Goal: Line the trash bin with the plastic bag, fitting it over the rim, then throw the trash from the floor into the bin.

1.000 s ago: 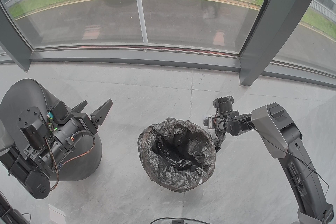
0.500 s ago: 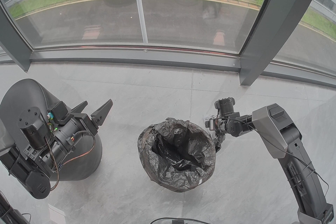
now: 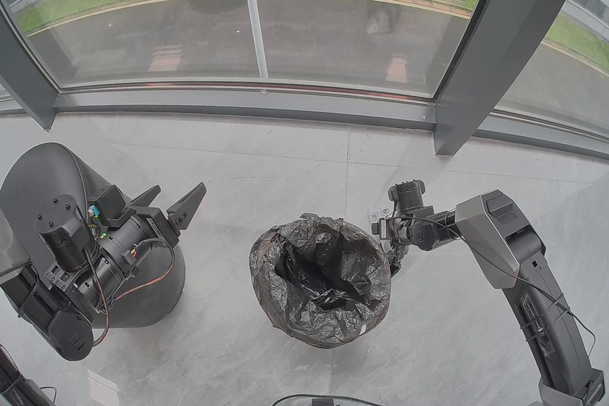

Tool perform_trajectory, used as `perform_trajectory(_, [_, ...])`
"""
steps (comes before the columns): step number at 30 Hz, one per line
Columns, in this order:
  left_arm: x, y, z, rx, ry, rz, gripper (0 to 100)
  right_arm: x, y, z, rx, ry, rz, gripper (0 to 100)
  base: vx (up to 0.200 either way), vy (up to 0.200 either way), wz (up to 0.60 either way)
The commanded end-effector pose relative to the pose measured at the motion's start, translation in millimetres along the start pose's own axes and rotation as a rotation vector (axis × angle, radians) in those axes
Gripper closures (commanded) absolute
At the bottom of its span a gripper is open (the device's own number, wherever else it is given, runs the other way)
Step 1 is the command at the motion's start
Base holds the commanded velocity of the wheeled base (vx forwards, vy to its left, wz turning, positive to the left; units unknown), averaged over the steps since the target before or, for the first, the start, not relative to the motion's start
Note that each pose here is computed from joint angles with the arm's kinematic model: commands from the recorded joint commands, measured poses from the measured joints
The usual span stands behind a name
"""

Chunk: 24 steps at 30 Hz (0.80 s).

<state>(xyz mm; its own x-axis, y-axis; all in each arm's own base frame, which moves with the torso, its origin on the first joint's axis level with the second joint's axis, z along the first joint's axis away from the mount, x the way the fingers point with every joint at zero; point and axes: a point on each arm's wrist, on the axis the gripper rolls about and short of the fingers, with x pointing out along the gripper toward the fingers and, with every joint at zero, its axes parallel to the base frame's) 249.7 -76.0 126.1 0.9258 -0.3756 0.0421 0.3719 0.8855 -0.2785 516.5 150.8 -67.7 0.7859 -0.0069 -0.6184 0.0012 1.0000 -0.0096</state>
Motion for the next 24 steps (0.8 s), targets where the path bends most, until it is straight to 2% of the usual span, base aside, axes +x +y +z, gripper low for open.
perform_trajectory(1, [0.6, 0.5, -1.4, -0.001, 0.005, 0.002, 0, 1.5, -0.5, -2.1, 0.0, 0.004, -0.001, 0, 0.0, 0.0, 0.0])
perform_trajectory(5, [1.3, 0.9, -2.3, -0.001, 0.008, 0.004, 0, 2.3, -0.5, -3.6, -0.002, 0.007, -0.002, 0, 0.0, 0.0, 0.0])
perform_trajectory(6, [1.3, 0.9, -2.3, -0.001, 0.008, 0.004, 0, 2.7, -0.6, -4.3, -0.002, 0.009, -0.002, 100, 0.0, 0.0, 0.0])
perform_trajectory(24, [1.1, 1.2, -1.8, -0.001, 0.006, 0.005, 0, 1.5, -0.6, -1.5, -0.001, -0.004, -0.011, 100, 0.0, 0.0, 0.0])
